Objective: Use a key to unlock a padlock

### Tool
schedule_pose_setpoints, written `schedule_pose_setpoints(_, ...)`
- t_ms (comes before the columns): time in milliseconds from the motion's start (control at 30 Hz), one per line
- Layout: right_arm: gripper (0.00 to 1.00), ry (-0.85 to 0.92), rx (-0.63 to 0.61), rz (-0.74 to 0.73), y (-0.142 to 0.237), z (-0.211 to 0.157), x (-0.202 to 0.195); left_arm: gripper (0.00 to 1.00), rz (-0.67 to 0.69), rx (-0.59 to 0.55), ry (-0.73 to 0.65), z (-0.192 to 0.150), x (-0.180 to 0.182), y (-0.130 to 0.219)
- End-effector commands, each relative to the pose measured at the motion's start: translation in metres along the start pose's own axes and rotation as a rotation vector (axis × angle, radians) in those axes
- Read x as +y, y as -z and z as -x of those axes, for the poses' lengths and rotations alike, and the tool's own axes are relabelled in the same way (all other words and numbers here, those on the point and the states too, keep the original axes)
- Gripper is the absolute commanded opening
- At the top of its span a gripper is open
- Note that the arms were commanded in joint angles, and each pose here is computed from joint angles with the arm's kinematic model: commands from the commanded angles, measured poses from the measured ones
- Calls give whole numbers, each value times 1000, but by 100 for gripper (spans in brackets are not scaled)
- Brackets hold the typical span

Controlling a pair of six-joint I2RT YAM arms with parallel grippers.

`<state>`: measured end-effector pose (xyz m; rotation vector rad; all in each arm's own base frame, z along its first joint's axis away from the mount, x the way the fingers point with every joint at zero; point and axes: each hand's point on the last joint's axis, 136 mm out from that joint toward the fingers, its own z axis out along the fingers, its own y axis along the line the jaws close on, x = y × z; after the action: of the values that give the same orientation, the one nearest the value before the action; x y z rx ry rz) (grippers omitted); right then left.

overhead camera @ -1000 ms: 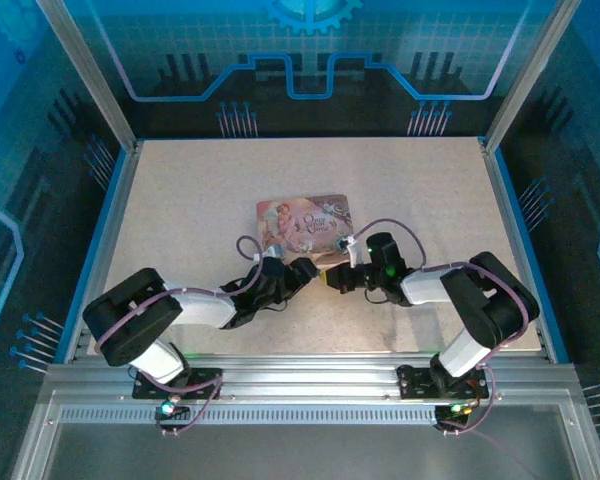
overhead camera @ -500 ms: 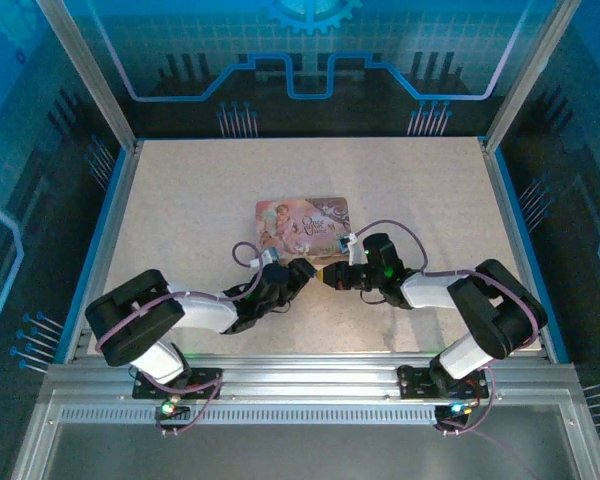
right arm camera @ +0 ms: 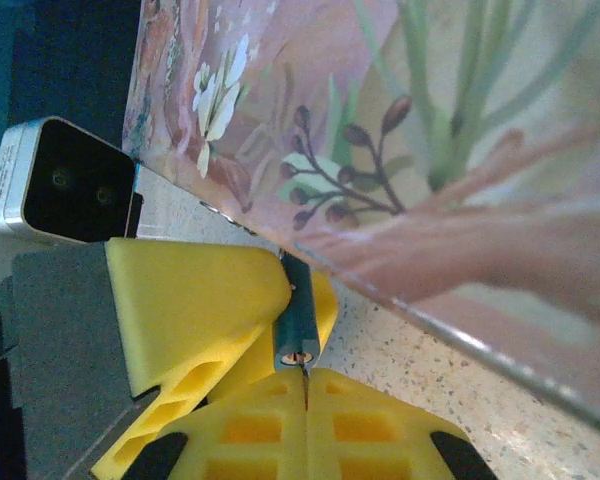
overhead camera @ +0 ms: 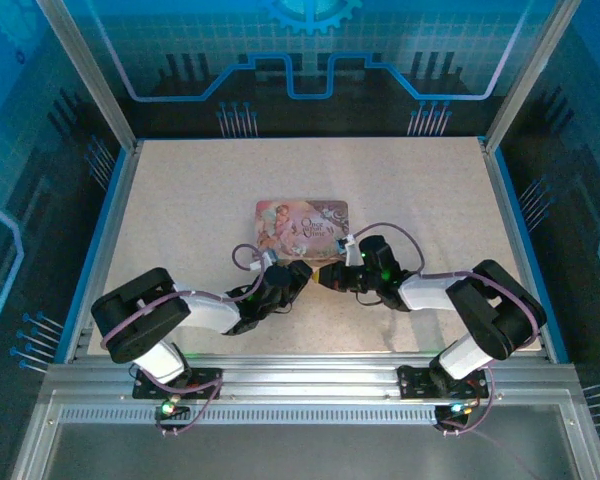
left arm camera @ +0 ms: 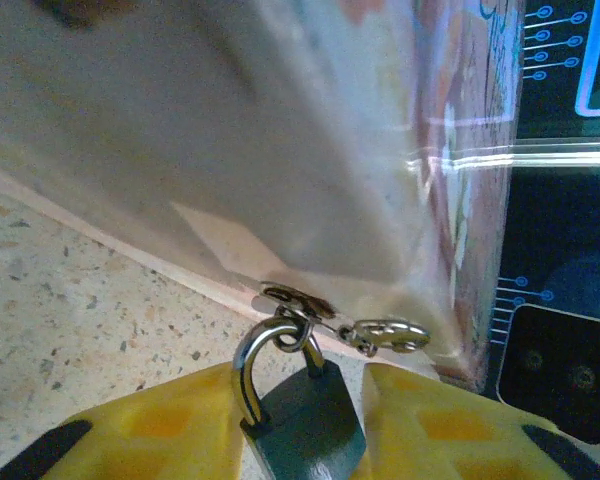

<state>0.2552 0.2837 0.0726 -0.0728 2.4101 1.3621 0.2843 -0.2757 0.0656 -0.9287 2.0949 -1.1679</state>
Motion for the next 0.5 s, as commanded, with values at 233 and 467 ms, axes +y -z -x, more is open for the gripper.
schedule_pose_setpoints(233,9,0,-43,84,0,2,23,13,-39,-59,49,7,-6,0)
schedule_pose_setpoints(467,36,130,-59,-6,20,-4,15,2,-48,-62,53,8,-9,3)
